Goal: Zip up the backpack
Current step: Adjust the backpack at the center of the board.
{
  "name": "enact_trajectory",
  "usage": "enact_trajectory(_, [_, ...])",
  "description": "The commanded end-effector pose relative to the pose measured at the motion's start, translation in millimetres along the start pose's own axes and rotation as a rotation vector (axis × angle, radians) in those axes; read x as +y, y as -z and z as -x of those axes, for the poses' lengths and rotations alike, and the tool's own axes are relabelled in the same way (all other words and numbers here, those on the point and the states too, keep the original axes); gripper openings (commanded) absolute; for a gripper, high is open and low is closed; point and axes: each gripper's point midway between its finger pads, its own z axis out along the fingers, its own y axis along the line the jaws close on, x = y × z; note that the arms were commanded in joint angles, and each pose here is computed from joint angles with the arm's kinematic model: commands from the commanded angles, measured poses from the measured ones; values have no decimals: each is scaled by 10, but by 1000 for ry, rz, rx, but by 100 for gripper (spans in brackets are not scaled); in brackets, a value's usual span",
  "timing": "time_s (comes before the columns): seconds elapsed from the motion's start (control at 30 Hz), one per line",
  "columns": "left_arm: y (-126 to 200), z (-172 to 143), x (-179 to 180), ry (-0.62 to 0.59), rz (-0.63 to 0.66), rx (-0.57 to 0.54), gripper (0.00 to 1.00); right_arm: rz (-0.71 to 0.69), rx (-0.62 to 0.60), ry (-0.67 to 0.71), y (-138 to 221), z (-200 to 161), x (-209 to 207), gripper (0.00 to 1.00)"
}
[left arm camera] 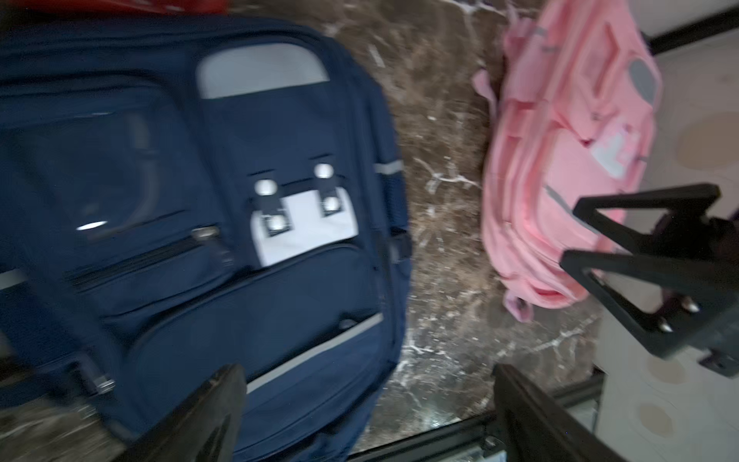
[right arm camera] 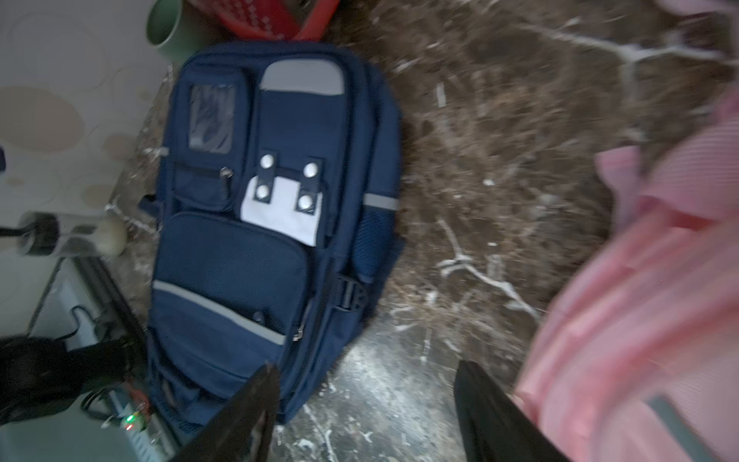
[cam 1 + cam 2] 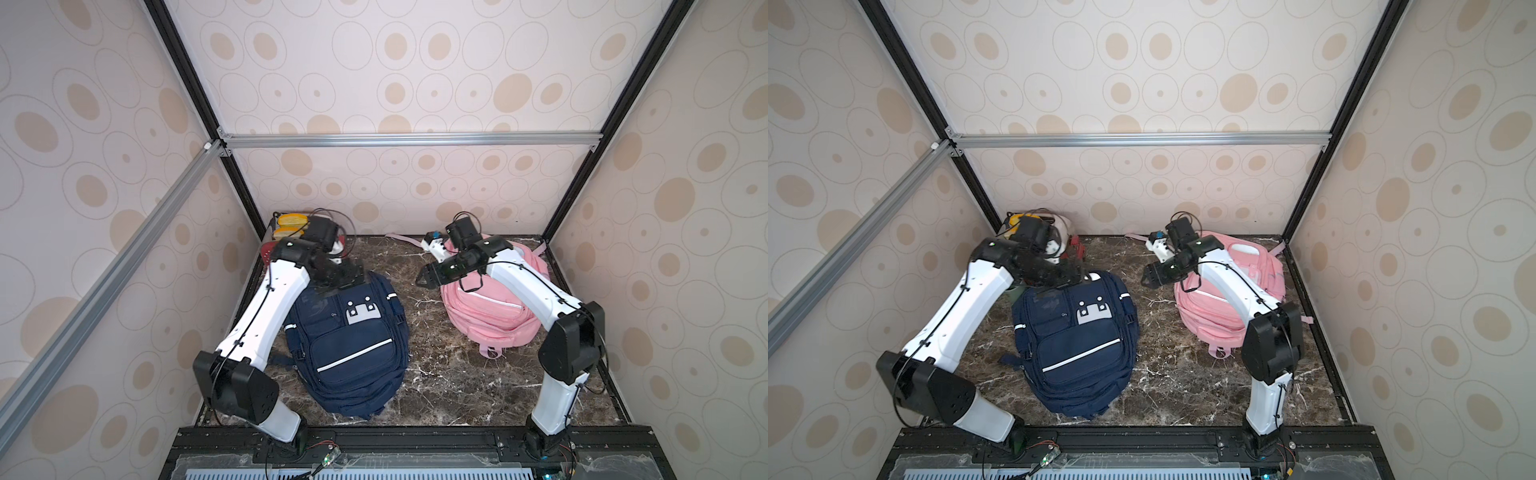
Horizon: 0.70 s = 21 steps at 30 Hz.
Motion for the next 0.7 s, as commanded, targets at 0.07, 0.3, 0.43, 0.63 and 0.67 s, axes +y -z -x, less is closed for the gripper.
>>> enact_trajectory(0.07, [205, -376, 859, 11, 230, 101, 99, 108, 229, -62, -481, -499, 150, 75])
enact_trajectory(0.3, [291, -484, 1118, 56, 292, 93, 99, 95, 378, -96, -843, -964, -8, 85])
enact_trajectory(0.43, [254, -498, 1130, 70, 278, 95, 99, 105, 440, -83, -1042, -1081, 39, 85])
enact_trajectory(0.63, [272, -467, 1272, 86, 311, 84, 99, 96, 523, -84, -1272, -1208, 9, 60])
enact_trajectory(0.67, [263, -462, 1293, 106, 295, 82, 99, 91, 541, -85, -1299, -1247, -12, 54])
